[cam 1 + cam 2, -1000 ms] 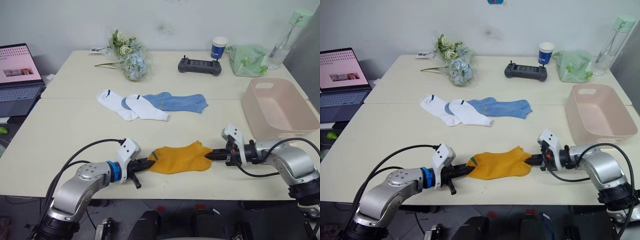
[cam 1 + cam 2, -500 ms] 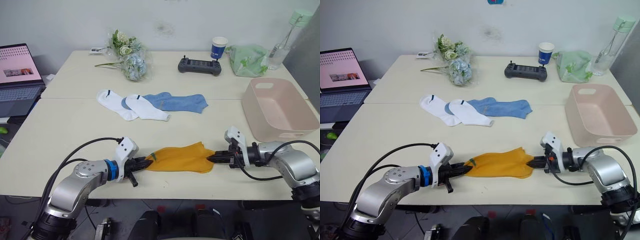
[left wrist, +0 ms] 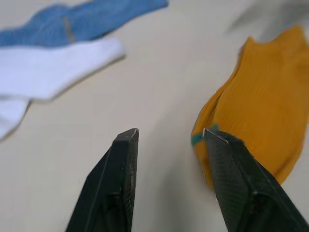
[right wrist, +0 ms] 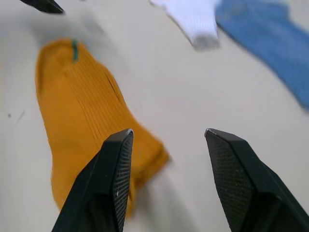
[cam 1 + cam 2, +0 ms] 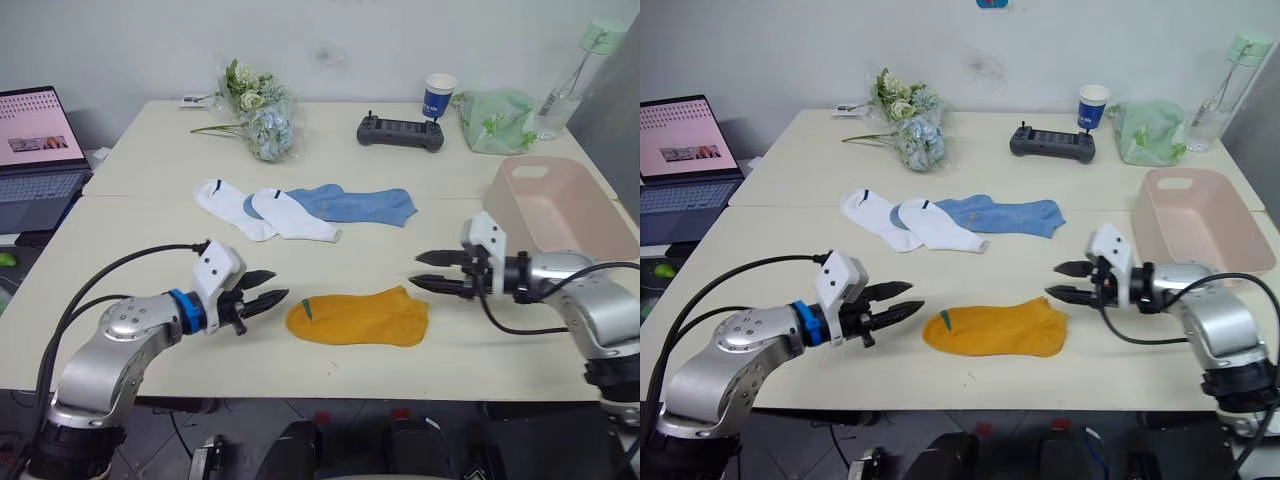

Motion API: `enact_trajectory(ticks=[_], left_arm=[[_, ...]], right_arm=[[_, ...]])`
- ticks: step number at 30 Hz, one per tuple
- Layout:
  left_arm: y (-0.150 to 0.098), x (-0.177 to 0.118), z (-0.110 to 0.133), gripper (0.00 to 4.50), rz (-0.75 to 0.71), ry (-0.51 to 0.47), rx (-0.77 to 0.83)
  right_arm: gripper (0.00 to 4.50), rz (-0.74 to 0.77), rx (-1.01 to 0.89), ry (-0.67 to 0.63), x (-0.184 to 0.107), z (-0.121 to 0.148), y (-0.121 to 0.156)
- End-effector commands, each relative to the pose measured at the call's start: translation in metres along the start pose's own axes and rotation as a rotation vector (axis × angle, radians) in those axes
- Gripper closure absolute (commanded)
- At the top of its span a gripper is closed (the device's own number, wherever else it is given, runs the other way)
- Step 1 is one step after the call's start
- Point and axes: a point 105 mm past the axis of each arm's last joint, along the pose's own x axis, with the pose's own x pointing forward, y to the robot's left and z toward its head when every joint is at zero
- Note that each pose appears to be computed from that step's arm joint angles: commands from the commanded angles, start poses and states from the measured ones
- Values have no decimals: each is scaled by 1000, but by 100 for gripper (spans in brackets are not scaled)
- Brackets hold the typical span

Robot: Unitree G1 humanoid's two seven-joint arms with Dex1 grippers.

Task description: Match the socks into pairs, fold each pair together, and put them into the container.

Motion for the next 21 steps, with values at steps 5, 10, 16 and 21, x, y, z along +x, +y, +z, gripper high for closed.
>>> enact_trajectory(ticks=[5, 10, 16, 21], left_arm=[[-41, 36, 17, 448, -166, -82, 153], [-41, 60, -15, 448, -112, -20, 141], [-28, 61, -53, 448, -11, 27, 84], [-19, 54, -64, 448, 26, 25, 31]], right_arm=[[446, 64, -107, -100, 37, 12, 34], [446, 23, -119, -42, 55, -17, 41], [446, -85, -21, -4, 52, -49, 31], [446, -132, -10, 79, 33, -76, 23]])
